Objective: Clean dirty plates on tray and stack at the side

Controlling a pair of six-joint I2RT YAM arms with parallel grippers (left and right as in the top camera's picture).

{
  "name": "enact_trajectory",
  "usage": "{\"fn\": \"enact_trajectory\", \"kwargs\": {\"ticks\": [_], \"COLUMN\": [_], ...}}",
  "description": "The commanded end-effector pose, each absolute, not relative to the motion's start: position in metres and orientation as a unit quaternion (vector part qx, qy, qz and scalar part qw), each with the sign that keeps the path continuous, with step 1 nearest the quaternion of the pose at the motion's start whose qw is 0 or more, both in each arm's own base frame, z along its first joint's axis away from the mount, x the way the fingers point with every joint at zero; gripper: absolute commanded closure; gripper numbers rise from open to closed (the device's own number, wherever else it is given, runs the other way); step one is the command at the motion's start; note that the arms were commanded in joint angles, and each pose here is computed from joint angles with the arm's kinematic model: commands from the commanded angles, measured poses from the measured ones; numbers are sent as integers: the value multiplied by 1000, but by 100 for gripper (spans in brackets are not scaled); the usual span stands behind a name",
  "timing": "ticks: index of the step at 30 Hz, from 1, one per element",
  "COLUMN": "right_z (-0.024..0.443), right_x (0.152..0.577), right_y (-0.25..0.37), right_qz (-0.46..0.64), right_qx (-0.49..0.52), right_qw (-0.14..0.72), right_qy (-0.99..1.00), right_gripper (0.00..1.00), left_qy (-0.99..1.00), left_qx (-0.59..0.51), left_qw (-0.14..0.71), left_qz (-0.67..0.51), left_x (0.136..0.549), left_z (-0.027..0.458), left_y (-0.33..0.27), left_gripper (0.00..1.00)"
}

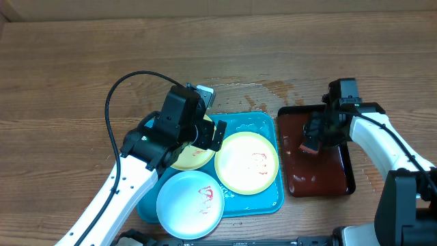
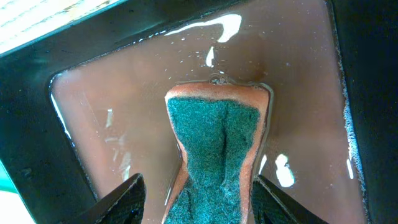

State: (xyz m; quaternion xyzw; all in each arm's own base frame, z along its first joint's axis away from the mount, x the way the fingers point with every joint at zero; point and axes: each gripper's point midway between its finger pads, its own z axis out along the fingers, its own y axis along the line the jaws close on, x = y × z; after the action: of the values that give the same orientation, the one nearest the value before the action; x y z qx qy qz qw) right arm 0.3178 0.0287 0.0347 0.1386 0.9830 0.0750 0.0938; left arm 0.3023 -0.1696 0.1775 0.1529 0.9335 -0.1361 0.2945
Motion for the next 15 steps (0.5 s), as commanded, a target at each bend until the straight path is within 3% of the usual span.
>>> {"fn": "enact_trajectory", "kwargs": {"ticks": [1, 3, 12, 15], "right_z": [31, 31, 18, 9], "right_x": [317, 318, 316, 315], "right_y": [27, 27, 27, 27], "right_qz": [71, 71, 69, 68], "right_qx": [147, 151, 170, 176], "right_qw": [92, 93, 74, 63], "right_qy": [982, 982, 980, 980], "right_gripper": [47, 51, 50, 59], "left_qy": [929, 929, 929, 929], "left_qx": [166, 166, 166, 166], "left_qw": [304, 304, 304, 304], "left_qz": [-134, -134, -134, -134], "left_x": [307, 307, 307, 306], "left_z": [184, 184, 184, 184], "left_y": [-173, -173, -173, -173], "left_gripper": [0, 0, 0, 0]}}
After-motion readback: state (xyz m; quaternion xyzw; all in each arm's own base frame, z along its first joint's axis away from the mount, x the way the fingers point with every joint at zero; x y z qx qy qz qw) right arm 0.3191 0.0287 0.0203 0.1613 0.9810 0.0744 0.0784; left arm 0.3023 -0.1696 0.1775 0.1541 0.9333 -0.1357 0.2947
